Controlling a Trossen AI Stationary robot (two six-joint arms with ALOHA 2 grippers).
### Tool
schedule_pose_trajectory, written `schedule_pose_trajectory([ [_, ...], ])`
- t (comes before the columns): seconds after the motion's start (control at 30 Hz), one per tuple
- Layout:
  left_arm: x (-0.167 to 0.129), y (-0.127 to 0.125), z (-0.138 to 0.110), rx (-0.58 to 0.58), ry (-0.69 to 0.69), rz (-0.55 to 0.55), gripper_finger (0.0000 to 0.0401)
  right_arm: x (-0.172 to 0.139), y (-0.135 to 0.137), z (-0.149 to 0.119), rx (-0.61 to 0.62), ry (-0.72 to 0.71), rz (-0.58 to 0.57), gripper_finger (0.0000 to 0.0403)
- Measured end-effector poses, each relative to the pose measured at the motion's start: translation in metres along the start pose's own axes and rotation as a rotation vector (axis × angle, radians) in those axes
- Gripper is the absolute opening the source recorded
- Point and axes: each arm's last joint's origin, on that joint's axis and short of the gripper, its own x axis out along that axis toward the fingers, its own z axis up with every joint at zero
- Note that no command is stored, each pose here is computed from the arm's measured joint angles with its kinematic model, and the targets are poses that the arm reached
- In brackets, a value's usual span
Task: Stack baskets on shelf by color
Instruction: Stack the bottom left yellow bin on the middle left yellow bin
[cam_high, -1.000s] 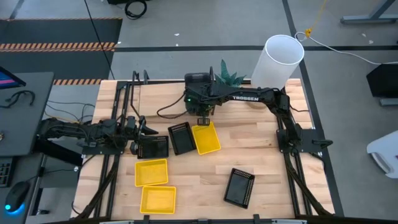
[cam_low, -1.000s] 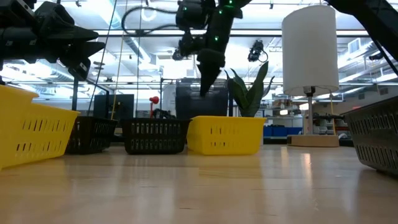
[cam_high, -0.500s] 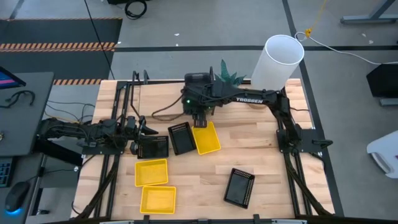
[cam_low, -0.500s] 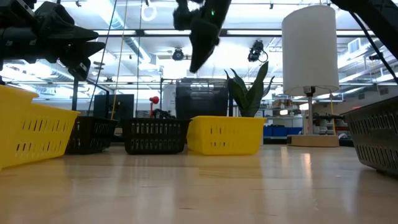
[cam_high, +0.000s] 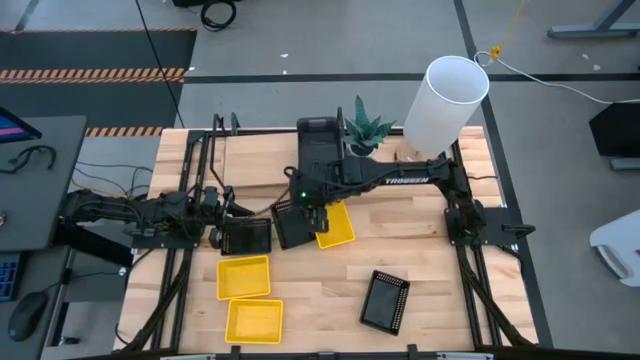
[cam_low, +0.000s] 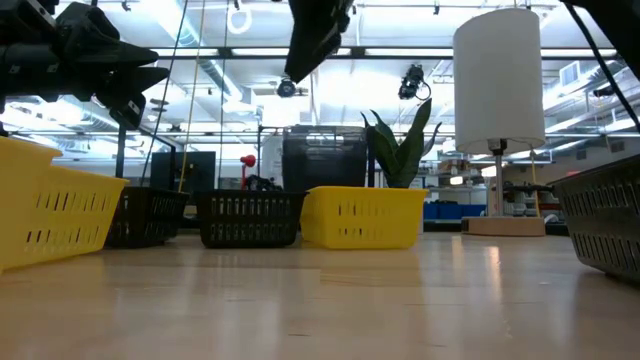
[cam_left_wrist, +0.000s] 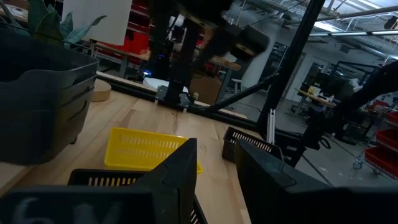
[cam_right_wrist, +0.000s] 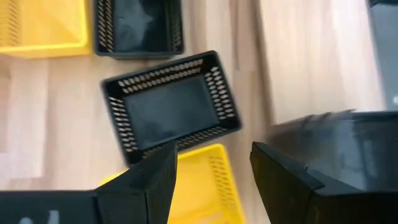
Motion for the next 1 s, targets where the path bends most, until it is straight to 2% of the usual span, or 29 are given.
schedule_pose_trajectory([
  [0.33,0.000,0.000,0.000,0.000,0.000,0.000,0.0117,0.019,0.049,-0.011,0.115,0.017,0.050,0.0209],
  [0.67,0.000,0.000,0.000,0.000,0.000,0.000,0.0117,0.026,0.077,-0.019,0.238,0.025,0.071,0.0209],
  [0.8,0.000,0.000,0.000,0.000,0.000,0.000,0.0117,0.022,0.092,-0.016,0.233,-0.023,0.102,0.0209],
  [1.0,0.000,0.000,0.000,0.000,0.000,0.000,0.0117,0.013,0.118,-0.006,0.214,-0.171,0.167,0.0209],
])
